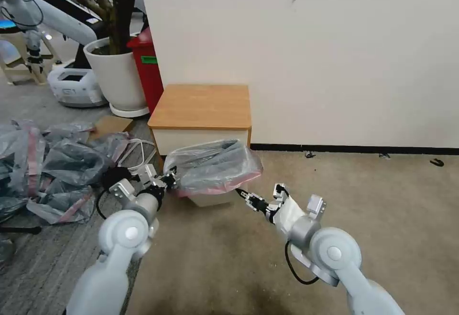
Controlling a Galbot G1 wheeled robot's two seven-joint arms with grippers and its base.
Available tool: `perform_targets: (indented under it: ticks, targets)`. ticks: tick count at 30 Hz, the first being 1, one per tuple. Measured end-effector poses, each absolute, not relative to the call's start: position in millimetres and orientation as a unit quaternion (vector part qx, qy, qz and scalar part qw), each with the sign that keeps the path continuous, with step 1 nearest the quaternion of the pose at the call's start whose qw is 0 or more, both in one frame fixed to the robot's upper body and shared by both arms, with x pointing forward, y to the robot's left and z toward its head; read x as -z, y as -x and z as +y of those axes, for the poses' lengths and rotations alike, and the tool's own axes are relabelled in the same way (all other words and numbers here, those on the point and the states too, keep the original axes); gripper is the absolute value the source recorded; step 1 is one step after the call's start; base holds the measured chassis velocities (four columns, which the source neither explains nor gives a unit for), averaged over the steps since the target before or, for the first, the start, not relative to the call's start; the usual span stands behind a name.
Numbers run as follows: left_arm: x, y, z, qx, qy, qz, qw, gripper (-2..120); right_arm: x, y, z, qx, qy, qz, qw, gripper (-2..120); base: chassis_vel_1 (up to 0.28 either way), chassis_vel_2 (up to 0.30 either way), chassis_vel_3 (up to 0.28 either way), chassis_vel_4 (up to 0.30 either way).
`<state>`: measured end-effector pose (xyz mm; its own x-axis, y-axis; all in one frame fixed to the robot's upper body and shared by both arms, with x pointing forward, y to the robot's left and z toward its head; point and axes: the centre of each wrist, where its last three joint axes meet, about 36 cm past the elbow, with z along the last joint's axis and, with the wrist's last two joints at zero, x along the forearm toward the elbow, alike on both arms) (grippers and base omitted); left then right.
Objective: Pick up the garbage bag from the table and place it over the trash can.
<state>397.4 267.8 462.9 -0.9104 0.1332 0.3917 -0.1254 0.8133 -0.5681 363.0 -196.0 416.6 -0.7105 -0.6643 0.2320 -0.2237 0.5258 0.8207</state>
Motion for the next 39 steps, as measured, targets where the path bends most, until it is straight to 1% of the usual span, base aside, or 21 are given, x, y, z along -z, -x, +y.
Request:
perform_targets:
  ticks: [3, 4, 5, 6, 7, 8, 10, 11, 12, 13, 14, 15, 16, 20, 24, 30, 33, 34, 37, 38, 39]
  targets:
    - [-466, -398, 276, -0.306, 0.000, -0.928, 0.214, 6, -406, -364, -198, 0.419, -0.277, -0.824, 0.260, 51, 0.000, 0.000, 0.000, 0.000]
    - [-466, -398, 276, -0.306, 0.000, -0.928, 0.214, 6, -406, -364, -198, 0.419, -0.277, -0.824, 0.260, 51, 0.000, 0.000, 0.000, 0.000]
    - [-467, -398, 279, -0.307, -0.001, -0.927, 0.214, 6, -402, -364, -199, 0.423, -0.283, -0.822, 0.257, 58, 0.000, 0.000, 0.000, 0.000]
    - [-468, -398, 280, -0.307, -0.001, -0.927, 0.214, 6, -400, -364, -199, 0.425, -0.285, -0.820, 0.254, 60, 0.000, 0.000, 0.000, 0.000]
    - [-469, -398, 282, -0.307, -0.002, -0.927, 0.214, 6, -396, -365, -199, 0.434, -0.296, -0.815, 0.245, 68, 0.000, 0.000, 0.000, 0.000]
    - [-469, -398, 282, -0.307, -0.002, -0.927, 0.214, 6, -396, -365, -199, 0.434, -0.296, -0.815, 0.245, 68, 0.000, 0.000, 0.000, 0.000]
    - [-470, -398, 283, -0.307, -0.003, -0.927, 0.213, 6, -391, -365, -200, 0.440, -0.309, -0.809, 0.235, 73, 0.000, 0.000, 0.000, 0.000]
    - [-470, -398, 285, -0.307, -0.004, -0.928, 0.213, 6, -386, -366, -200, 0.447, -0.323, -0.803, 0.226, 82, 0.000, 0.000, 0.000, 0.000]
    - [-470, -398, 285, -0.307, -0.004, -0.928, 0.213, 6, -386, -366, -200, 0.447, -0.323, -0.803, 0.226, 82, 0.000, 0.000, 0.000, 0.000]
    - [-471, -398, 285, -0.307, -0.004, -0.928, 0.213, 6, -383, -366, -200, 0.452, -0.332, -0.799, 0.218, 86, 0.000, 0.000, 0.000, 0.000]
    - [-471, -398, 285, -0.307, -0.004, -0.928, 0.213, 6, -382, -367, -200, 0.454, -0.336, -0.797, 0.214, 88, 0.000, 0.000, 0.000, 0.000]
    - [-471, -398, 286, -0.306, -0.005, -0.928, 0.212, 6, -379, -368, -201, 0.457, -0.340, -0.795, 0.210, 94, 0.000, 0.000, 0.000, 0.000]
    - [-471, -398, 286, -0.306, -0.005, -0.928, 0.212, 6, -379, -368, -201, 0.457, -0.340, -0.795, 0.210, 94, 0.000, 0.000, 0.000, 0.000]
    - [-471, -398, 284, -0.308, -0.003, -0.927, 0.212, 6, -374, -369, -199, 0.456, -0.347, -0.793, 0.206, 103, 0.000, 0.000, 0.000, 0.000]
    - [-471, -398, 281, -0.310, -0.002, -0.927, 0.212, 6, -374, -372, -194, 0.459, -0.350, -0.791, 0.203, 105, 0.000, 0.000, 0.000, 0.000]
    - [-470, -396, 279, -0.309, -0.001, -0.927, 0.214, 6, -378, -379, -192, 0.460, -0.353, -0.792, 0.193, 103, 0.000, 0.000, 0.000, 0.000]
    - [-468, -395, 277, -0.308, -0.001, -0.926, 0.216, 6, -380, -381, -191, 0.459, -0.354, -0.792, 0.191, 98, 0.000, 0.000, 0.000, 0.000]
    - [-468, -395, 277, -0.308, -0.001, -0.926, 0.216, 6, -380, -381, -191, 0.459, -0.354, -0.792, 0.191, 98, 0.000, 0.000, 0.000, 0.000]
    - [-466, -395, 274, -0.307, 0.000, -0.926, 0.218, 6, -381, -381, -189, 0.460, -0.355, -0.791, 0.191, 89, 0.000, 0.000, 0.000, 0.000]
    - [-466, -395, 274, -0.307, 0.000, -0.926, 0.218, 6, -381, -381, -189, 0.460, -0.355, -0.791, 0.191, 89, 0.000, 0.000, 0.000, 0.000]
    - [-466, -394, 272, -0.306, 0.000, -0.927, 0.218, 6, -381, -381, -188, 0.461, -0.356, -0.790, 0.190, 84, 0.000, 0.000, 0.000, 0.000]
